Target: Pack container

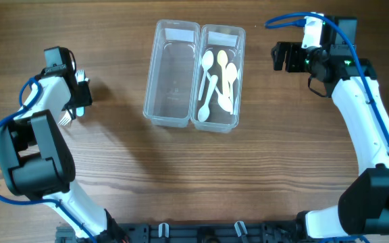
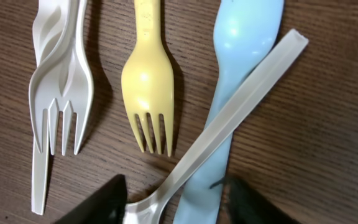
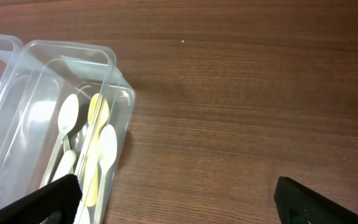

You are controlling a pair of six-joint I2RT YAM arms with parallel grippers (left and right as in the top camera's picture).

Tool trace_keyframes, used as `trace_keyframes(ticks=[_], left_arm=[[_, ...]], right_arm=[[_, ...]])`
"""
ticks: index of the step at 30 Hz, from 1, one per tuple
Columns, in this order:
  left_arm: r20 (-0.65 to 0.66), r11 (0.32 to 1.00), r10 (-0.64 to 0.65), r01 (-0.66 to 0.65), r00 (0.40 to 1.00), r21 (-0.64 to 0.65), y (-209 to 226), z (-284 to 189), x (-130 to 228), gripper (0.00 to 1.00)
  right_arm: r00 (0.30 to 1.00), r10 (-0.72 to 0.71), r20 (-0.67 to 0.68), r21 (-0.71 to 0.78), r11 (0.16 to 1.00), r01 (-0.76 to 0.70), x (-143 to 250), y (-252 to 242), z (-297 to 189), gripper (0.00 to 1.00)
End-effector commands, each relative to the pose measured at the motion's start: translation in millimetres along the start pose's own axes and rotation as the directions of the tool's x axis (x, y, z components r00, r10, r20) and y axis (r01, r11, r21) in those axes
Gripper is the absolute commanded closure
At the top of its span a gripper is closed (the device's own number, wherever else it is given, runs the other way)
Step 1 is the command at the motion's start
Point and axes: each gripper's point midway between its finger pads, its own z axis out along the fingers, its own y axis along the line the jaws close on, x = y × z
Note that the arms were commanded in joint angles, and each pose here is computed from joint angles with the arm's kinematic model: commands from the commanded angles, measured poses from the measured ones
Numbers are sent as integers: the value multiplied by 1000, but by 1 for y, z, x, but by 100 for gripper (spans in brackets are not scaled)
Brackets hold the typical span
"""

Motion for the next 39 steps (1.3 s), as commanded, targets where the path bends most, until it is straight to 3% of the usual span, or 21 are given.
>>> trace_keyframes(ticks=[1, 8, 12, 21, 22, 25, 29, 34, 39], left_arm=[[5, 1000, 1, -1, 1000, 11, -1, 3, -3, 40], [0, 999, -44, 44, 999, -1, 16, 6, -2, 43], [-11, 989, -148, 149, 989, 3, 34, 10, 1, 47], [-20, 985, -164, 165, 986, 55, 32, 11, 2, 46], [-20, 984, -163, 164, 986, 62, 31, 11, 2, 45], [-9, 982, -158, 158, 987, 107, 24, 10, -2, 28], [12, 981, -162, 159, 987, 108, 24, 10, -8, 13], [46, 972, -88, 75, 995, 221, 5, 6, -15, 12], [61, 969, -90, 74, 994, 235, 3, 6, -19, 12]], right_arm=[[1000, -15, 17, 9, 1000, 15, -4, -1, -4, 0], [1000, -15, 17, 9, 1000, 15, -4, -1, -4, 0], [1000, -15, 17, 9, 1000, 15, -4, -1, -4, 0], [1000, -15, 17, 9, 1000, 15, -5, -1, -4, 0], [1000, -15, 17, 9, 1000, 15, -4, -1, -4, 0], [1000, -15, 17, 9, 1000, 15, -5, -1, -4, 0], [1000, -15, 17, 9, 1000, 15, -4, -1, -4, 0], [1000, -15, 17, 9, 1000, 15, -4, -1, -4, 0], [1000, -15, 17, 9, 1000, 15, -5, -1, -4, 0]])
